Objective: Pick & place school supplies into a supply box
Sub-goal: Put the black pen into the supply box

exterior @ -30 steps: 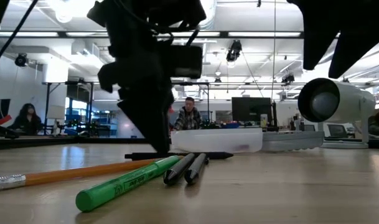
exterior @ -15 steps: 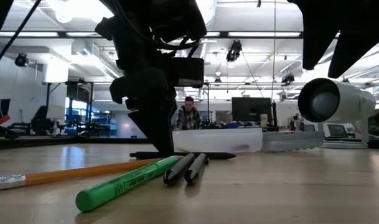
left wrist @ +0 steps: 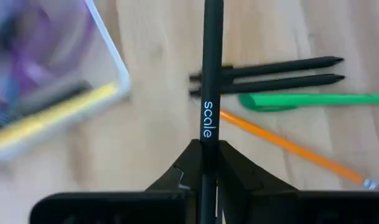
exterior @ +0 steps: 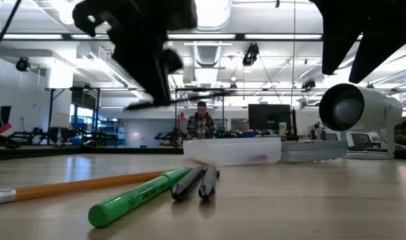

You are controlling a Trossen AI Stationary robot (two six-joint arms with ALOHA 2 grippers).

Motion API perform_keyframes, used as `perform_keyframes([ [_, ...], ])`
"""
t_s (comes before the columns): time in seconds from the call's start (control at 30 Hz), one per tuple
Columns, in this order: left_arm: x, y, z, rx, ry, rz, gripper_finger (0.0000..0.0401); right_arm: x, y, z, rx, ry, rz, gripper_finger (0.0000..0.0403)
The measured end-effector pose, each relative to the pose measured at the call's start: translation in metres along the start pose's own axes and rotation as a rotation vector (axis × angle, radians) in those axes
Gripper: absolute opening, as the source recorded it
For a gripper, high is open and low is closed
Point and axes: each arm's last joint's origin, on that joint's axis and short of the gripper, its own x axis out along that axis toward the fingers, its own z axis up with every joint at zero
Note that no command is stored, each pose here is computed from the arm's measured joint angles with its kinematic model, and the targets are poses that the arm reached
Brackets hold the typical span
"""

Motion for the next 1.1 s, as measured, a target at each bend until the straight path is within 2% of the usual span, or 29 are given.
perform_keyframes([
  [0.07, -0.016, 0.004, 0.002, 0.142, -0.046, 0.045, 0.0010, 0.000, 0.000, 0.000, 0.006, -0.017, 0.005, 0.0191],
  [0.17, -0.034, 0.014, 0.005, 0.509, -0.082, 0.111, 0.0010, 0.000, 0.000, 0.001, 0.024, -0.031, 0.008, 0.0191],
  [0.23, -0.038, 0.023, 0.005, 0.736, -0.051, 0.194, 0.0015, 0.000, 0.000, 0.001, 0.038, -0.038, 0.011, 0.0191],
  [0.33, -0.037, 0.048, 0.006, 0.905, 0.050, 0.324, 0.0024, 0.000, 0.000, 0.001, 0.067, -0.039, 0.012, 0.0188],
  [0.5, -0.024, 0.096, 0.003, 1.002, 0.171, 0.370, 0.0020, 0.000, 0.000, 0.001, 0.106, -0.038, 0.015, 0.0180],
  [0.67, -0.004, 0.109, 0.005, 1.179, 0.213, 0.371, 0.0020, 0.000, 0.000, 0.001, 0.117, -0.037, 0.016, 0.0171],
  [0.77, 0.013, 0.111, 0.008, 1.238, 0.208, 0.379, 0.0021, 0.000, 0.001, 0.001, 0.126, -0.035, 0.017, 0.0166],
  [0.97, 0.045, 0.124, 0.000, 1.218, 0.272, 0.334, 0.0024, 0.000, 0.001, 0.000, 0.136, -0.026, 0.022, 0.0156],
  [1.1, 0.044, 0.127, 0.006, 1.147, 0.200, 0.397, 0.0045, 0.000, 0.002, 0.000, 0.140, -0.001, 0.022, 0.0150],
])
